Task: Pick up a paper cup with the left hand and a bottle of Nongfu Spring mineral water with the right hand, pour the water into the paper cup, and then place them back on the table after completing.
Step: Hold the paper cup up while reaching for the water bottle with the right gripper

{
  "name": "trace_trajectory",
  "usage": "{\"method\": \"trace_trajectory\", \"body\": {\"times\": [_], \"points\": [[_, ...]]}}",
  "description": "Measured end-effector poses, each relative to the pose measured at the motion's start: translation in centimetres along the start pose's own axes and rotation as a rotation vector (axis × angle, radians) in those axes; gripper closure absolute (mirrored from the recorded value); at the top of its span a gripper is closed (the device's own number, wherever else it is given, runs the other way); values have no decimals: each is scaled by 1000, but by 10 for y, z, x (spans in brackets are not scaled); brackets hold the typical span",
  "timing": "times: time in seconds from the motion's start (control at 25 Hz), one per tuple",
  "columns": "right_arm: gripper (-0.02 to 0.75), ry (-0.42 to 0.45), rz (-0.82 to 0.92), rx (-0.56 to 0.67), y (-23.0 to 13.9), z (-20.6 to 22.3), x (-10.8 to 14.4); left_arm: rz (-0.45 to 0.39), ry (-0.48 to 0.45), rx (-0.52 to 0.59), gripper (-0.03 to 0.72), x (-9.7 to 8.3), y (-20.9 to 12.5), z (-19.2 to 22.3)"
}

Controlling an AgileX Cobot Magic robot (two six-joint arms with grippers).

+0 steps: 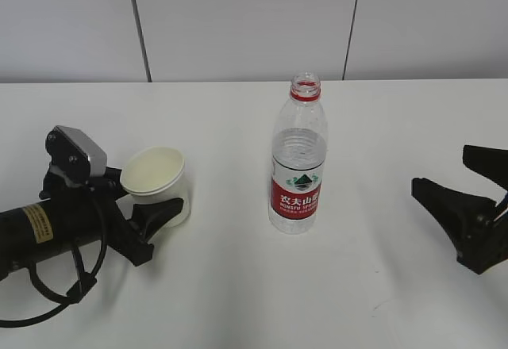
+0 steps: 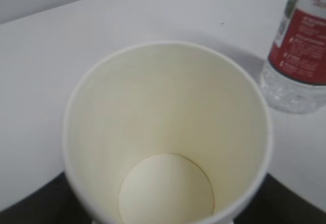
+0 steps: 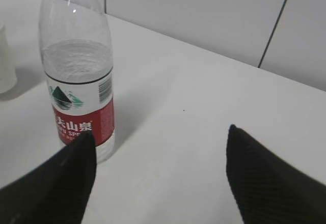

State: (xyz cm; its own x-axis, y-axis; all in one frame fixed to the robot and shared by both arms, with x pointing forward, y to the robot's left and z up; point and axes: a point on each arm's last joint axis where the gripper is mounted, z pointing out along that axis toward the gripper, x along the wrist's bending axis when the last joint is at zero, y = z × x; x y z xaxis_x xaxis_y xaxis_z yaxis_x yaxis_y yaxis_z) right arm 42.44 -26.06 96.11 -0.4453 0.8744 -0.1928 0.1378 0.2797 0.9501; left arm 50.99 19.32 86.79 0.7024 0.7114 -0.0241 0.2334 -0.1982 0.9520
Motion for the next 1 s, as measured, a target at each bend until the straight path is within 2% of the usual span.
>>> {"method": "trace_trajectory", "body": {"times": [0.12, 0.6, 1.0], "points": [[150, 35, 24, -13, -1, 7, 1, 20, -44, -7, 242, -4, 1, 0], [150, 274, -9, 23, -16, 50, 6, 27, -60, -4, 243, -6, 0, 0], [150, 385, -5, 30, -24, 87, 18, 27, -60, -4, 243, -6, 0, 0]]}}
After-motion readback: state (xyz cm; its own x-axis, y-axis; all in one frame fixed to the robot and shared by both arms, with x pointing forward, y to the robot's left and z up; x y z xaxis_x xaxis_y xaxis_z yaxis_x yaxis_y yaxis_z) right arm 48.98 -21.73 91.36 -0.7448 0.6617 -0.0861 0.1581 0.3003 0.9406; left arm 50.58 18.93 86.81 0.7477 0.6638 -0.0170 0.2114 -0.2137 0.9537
